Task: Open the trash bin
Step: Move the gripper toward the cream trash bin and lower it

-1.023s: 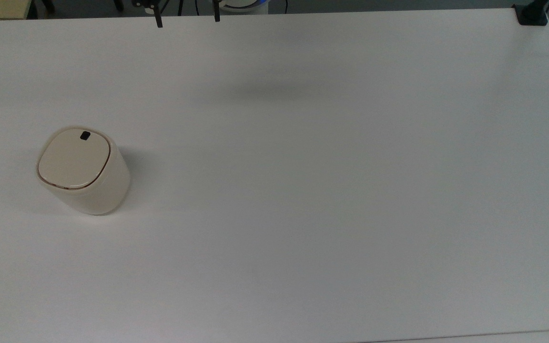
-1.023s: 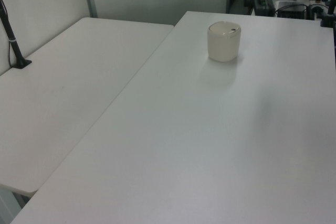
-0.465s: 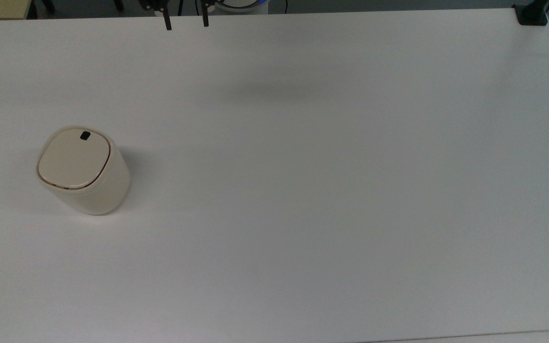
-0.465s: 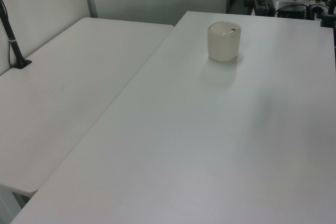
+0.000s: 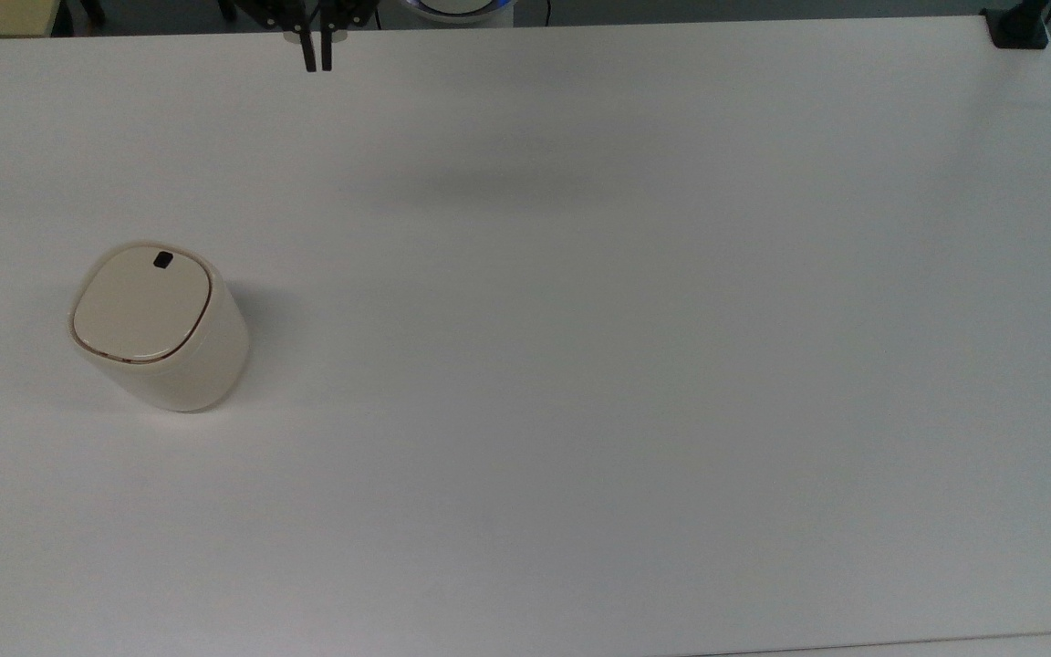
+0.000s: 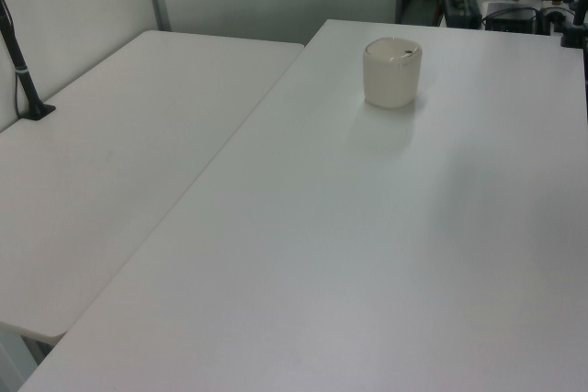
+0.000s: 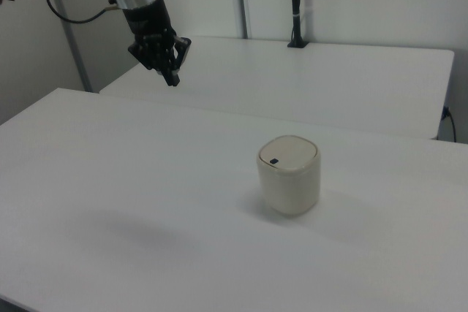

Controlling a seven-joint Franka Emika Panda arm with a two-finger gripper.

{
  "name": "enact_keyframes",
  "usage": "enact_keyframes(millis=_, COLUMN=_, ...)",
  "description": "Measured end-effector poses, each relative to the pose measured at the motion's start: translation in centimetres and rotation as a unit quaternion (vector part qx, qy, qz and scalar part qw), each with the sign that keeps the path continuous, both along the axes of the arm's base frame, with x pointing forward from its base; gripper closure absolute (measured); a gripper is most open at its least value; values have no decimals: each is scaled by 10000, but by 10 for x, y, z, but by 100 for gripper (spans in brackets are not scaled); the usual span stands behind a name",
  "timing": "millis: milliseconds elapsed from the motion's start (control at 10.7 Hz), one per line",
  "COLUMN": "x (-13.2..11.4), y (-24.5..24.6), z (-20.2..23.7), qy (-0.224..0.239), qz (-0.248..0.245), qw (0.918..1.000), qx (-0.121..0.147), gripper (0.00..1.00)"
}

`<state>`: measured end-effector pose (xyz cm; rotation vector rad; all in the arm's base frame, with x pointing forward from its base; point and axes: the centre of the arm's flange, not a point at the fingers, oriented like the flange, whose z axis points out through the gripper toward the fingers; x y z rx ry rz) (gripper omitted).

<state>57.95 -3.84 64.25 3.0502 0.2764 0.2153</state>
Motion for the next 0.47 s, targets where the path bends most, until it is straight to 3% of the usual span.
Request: enact_keyframes(millis=465, x=16, y=-49, z=-13, qy=-302, qz=-386, qw=9988, qx=-41, gripper=89)
